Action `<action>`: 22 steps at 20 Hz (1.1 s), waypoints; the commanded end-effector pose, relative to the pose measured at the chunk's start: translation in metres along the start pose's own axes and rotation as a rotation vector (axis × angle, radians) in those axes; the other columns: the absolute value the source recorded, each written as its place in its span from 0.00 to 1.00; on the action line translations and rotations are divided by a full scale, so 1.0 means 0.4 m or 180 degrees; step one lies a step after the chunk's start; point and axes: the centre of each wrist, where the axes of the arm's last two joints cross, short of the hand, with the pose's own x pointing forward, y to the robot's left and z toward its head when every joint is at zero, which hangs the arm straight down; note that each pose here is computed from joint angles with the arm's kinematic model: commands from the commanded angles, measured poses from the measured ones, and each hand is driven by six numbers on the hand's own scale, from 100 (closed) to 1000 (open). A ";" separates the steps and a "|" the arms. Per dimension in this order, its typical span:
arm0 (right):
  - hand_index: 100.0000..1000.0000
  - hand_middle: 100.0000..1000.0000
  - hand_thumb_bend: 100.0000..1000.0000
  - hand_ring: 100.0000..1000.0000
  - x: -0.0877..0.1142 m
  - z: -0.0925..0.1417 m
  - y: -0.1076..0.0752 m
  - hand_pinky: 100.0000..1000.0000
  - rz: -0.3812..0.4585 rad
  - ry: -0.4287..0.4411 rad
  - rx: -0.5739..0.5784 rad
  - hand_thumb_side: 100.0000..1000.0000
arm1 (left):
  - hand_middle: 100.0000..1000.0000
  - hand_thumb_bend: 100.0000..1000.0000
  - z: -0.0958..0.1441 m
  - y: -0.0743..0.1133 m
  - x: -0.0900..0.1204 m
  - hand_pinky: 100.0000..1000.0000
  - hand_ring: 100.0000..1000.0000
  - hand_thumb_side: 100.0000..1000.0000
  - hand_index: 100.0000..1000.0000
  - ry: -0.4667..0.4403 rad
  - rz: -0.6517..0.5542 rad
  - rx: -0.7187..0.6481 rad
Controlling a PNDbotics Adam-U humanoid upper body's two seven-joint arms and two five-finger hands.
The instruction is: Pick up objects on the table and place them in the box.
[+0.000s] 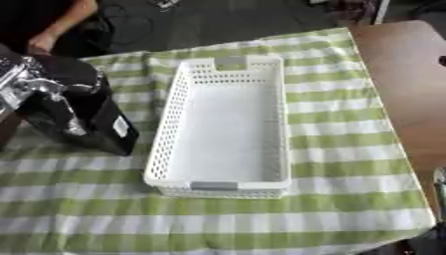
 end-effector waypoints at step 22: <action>0.96 0.84 0.00 0.80 -0.003 -0.007 -0.009 0.72 0.0009 -0.0016 -0.0011 0.68 | 0.22 0.12 0.126 -0.021 -0.099 0.00 0.02 0.24 0.27 0.0346 0.1249 0.0453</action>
